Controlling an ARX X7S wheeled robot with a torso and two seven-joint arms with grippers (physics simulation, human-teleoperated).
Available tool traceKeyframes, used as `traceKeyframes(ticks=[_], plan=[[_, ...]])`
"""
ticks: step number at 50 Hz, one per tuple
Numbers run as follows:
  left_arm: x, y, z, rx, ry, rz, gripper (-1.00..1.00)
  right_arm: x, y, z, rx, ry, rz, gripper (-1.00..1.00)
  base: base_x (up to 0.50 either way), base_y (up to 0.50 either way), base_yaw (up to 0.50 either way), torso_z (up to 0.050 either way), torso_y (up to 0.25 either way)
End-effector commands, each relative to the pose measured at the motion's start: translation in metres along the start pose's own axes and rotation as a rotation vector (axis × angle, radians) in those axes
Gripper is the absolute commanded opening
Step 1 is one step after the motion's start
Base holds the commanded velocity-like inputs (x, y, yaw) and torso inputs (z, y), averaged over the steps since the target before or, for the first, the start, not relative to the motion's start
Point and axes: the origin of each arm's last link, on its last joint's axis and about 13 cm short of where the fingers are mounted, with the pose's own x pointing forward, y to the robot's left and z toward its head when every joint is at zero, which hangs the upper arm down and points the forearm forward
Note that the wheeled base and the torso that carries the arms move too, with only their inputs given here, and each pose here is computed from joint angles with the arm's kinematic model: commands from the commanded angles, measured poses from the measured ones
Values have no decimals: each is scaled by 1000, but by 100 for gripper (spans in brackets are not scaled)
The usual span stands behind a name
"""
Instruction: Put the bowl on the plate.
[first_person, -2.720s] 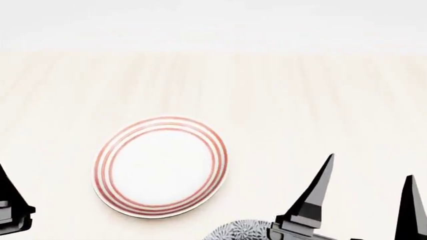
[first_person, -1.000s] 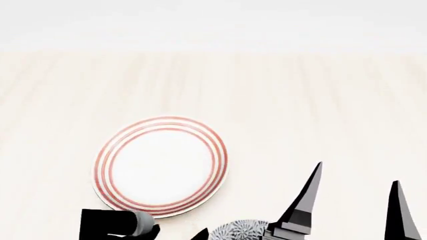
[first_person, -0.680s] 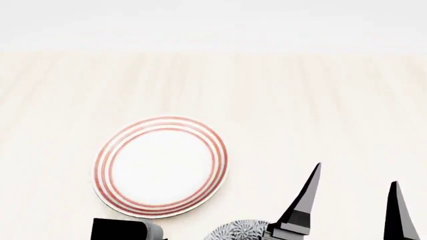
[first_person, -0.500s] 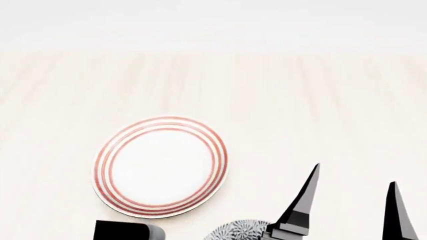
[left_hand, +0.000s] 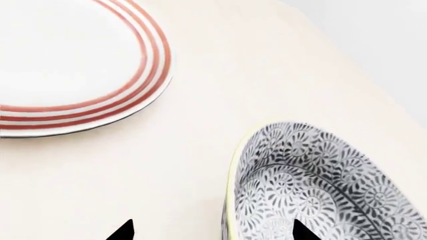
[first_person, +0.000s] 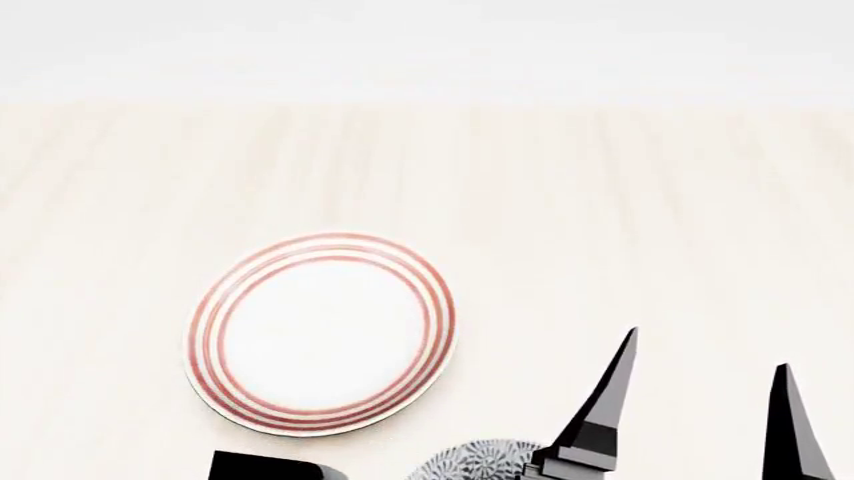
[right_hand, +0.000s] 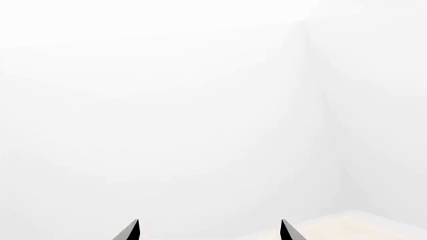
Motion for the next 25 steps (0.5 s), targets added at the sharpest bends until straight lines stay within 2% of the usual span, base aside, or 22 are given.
traceKeyframes(ticks=[1, 25], plan=[[4, 1, 2, 6, 5, 8, 100, 1, -1, 1, -8, -6, 2, 100, 0, 0, 0, 0, 0], [6, 2, -3, 43, 91, 6, 100, 0, -1, -1, -6, 9, 7, 100, 0, 0, 0, 0, 0]])
